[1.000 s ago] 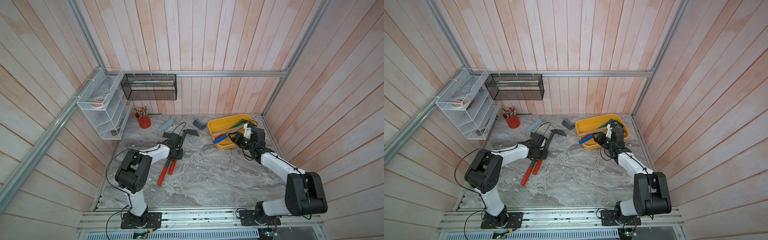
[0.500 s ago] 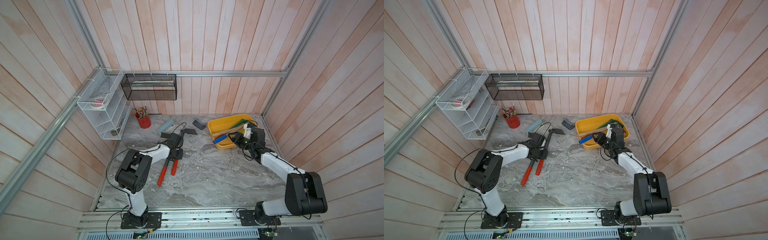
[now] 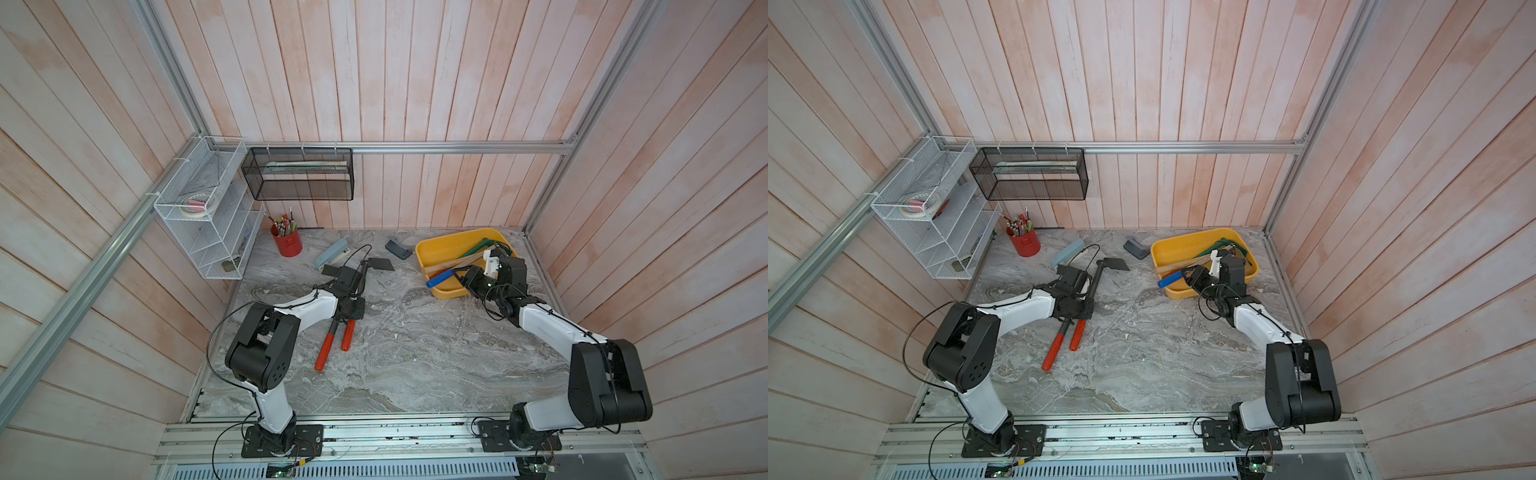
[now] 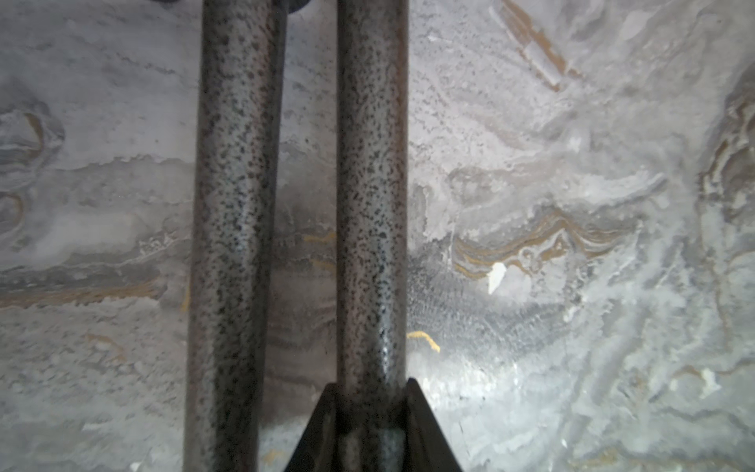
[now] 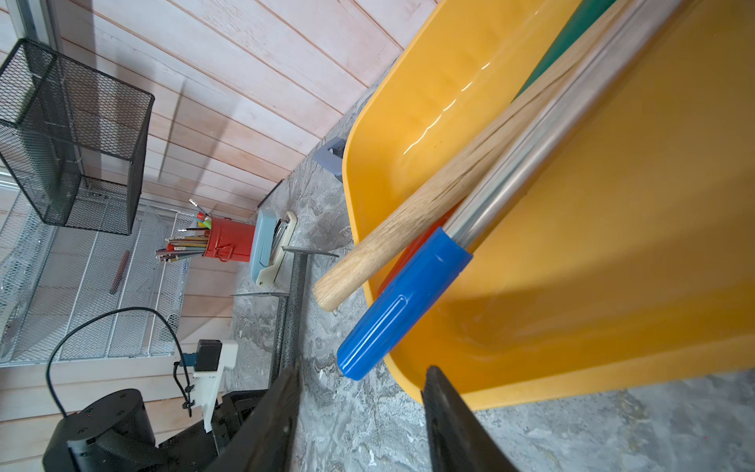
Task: Put the small hoe into the storage box
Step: Pick up the hoe from the center of the board.
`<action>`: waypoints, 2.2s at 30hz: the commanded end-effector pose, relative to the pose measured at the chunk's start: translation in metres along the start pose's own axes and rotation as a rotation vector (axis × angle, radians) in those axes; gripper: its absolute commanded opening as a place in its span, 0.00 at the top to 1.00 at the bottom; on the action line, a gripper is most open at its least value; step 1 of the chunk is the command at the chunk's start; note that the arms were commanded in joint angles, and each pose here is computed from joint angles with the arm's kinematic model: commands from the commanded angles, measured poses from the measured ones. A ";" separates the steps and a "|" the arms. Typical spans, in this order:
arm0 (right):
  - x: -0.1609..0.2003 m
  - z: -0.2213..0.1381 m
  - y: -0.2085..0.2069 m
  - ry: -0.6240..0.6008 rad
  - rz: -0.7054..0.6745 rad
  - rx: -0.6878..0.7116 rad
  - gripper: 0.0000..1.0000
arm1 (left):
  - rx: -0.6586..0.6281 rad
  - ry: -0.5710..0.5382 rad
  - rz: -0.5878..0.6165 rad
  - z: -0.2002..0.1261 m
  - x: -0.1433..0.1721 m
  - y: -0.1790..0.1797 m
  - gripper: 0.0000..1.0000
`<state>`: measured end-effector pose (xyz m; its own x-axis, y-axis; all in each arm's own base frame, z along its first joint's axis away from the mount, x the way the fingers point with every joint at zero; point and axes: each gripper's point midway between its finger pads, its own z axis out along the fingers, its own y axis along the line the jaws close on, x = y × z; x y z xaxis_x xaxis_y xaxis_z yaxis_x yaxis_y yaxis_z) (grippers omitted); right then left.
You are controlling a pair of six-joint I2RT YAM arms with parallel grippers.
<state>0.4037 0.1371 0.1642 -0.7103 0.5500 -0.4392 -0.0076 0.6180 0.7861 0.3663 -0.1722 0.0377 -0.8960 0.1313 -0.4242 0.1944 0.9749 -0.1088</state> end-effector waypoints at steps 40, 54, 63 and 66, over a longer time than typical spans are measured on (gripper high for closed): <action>0.128 0.103 0.109 0.364 0.145 -0.270 0.43 | 0.121 -0.097 0.007 -0.051 -0.015 -0.026 1.00; 0.172 0.142 0.123 0.433 0.153 -0.245 0.43 | 0.129 -0.084 0.006 -0.052 -0.013 -0.030 1.00; 0.194 0.159 0.124 0.472 0.165 -0.228 0.43 | 0.131 -0.083 0.004 -0.052 -0.012 -0.030 1.00; 0.200 0.165 0.122 0.484 0.172 -0.223 0.43 | 0.135 -0.081 0.002 -0.052 -0.011 -0.031 1.00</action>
<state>0.3731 0.4085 0.1060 -0.9573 0.2724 -0.0969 0.0142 0.3792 0.9252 0.3458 -0.1860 0.0767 -0.8799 0.1287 -0.4573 0.2386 0.9521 -0.1911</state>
